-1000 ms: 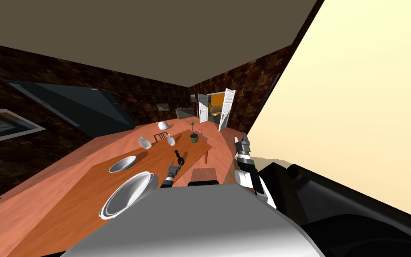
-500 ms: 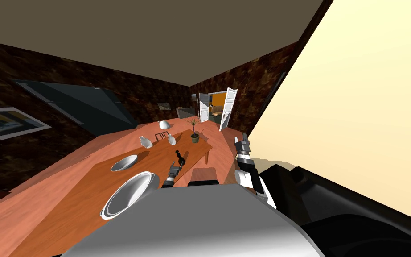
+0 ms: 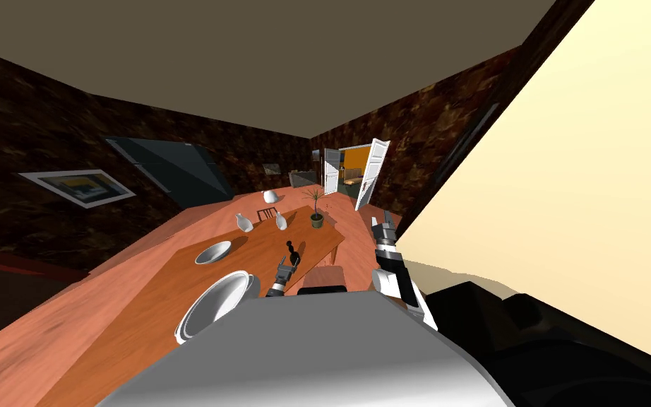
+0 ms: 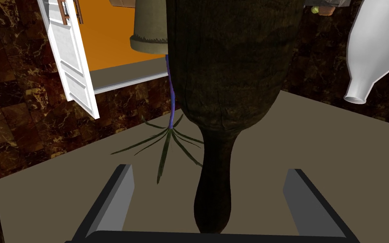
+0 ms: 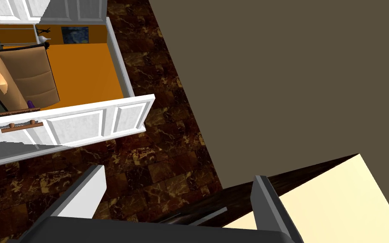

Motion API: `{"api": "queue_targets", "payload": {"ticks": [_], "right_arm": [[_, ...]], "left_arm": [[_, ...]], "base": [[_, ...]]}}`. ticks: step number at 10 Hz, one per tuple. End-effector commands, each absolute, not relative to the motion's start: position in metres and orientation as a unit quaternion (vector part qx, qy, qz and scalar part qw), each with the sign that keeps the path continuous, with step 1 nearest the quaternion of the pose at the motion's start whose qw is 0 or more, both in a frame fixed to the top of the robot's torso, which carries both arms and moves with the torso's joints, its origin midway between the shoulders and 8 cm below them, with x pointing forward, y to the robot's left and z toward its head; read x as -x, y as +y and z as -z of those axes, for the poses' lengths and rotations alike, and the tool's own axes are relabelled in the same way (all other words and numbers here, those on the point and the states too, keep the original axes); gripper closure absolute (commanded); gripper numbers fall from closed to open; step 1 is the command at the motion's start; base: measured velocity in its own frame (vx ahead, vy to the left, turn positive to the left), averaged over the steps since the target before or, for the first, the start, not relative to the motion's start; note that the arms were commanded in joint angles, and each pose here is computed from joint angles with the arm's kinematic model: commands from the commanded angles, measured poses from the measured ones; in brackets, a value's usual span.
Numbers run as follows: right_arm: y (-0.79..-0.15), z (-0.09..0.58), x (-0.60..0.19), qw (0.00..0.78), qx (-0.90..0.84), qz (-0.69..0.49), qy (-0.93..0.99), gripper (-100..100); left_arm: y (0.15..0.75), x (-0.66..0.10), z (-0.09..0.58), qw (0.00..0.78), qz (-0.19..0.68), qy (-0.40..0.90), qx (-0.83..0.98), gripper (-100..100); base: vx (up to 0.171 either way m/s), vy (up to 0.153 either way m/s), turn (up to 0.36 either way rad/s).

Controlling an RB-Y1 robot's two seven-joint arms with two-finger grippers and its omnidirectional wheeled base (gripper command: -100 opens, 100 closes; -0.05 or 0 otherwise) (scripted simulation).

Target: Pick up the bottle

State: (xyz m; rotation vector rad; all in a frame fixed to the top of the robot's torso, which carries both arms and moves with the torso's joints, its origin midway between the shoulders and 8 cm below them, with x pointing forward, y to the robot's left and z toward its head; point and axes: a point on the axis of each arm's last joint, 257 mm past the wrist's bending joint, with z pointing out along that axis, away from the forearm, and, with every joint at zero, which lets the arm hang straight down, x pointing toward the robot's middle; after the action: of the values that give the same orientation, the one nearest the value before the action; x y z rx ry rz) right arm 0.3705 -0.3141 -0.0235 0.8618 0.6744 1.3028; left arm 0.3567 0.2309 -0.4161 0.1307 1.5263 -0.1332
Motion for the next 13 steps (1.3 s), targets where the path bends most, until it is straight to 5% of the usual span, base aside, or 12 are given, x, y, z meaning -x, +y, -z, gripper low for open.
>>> {"api": "queue_targets", "payload": {"ticks": [1, 13], "right_arm": [[-0.314, 0.023, -0.371, 0.659, -0.381, -0.576, 0.298, 0], [-0.314, 0.023, -0.371, 0.659, -0.381, -0.576, 0.298, 0]], "left_arm": [[0.201, -0.343, 0.422, 0.710, 0.076, 0.696, -0.069, -100], [0.143, -0.329, 0.402, 0.717, 0.095, 0.684, -0.095, -100]], "base": [[0.134, 0.070, 0.252], [0.045, 0.025, 0.074]]}}
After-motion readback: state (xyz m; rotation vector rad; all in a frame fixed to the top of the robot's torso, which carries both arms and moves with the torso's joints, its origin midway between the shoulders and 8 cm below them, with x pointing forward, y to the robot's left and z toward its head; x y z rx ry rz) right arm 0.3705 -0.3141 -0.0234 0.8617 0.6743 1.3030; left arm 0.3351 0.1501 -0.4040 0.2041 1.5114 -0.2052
